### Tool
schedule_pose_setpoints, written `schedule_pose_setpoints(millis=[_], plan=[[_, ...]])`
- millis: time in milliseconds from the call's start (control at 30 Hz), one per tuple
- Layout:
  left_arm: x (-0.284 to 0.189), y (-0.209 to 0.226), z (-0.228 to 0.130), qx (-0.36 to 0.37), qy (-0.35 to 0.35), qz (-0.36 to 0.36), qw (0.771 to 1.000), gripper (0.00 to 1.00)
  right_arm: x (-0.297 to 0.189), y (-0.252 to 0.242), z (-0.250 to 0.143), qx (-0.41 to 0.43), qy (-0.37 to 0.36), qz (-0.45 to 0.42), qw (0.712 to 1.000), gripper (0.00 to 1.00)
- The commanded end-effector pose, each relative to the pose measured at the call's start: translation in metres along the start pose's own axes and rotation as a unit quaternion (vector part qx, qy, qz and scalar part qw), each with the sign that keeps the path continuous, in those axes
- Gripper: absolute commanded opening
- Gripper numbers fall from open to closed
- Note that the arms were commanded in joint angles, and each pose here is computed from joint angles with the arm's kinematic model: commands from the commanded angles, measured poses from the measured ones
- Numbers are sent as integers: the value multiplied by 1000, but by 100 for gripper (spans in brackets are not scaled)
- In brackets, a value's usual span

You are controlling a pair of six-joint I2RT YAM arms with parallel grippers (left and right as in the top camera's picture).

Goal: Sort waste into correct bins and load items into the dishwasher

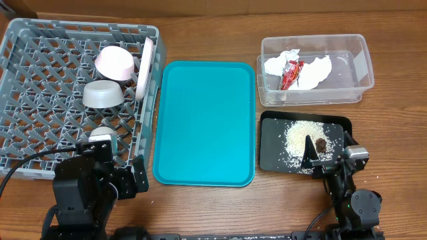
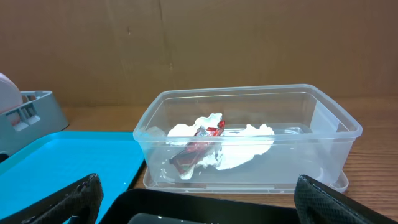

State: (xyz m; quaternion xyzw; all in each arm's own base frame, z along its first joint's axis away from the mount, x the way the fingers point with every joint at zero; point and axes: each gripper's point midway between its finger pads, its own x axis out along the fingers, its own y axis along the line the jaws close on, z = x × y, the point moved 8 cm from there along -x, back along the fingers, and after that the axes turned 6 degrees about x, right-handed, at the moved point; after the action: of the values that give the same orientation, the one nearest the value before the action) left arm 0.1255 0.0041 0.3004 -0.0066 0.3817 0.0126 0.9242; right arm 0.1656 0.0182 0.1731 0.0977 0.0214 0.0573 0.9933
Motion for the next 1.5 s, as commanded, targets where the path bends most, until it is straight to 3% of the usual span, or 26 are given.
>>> schedule_pose_setpoints(millis=[0,1467], plan=[[0,1,-1,-5,-2,7,1000,100,0,-1,-2,3,-3,1,1000,100],[-6,3,-6,2,-8,18,1000,100,0,-1,-2,3,-3,1,1000,100]])
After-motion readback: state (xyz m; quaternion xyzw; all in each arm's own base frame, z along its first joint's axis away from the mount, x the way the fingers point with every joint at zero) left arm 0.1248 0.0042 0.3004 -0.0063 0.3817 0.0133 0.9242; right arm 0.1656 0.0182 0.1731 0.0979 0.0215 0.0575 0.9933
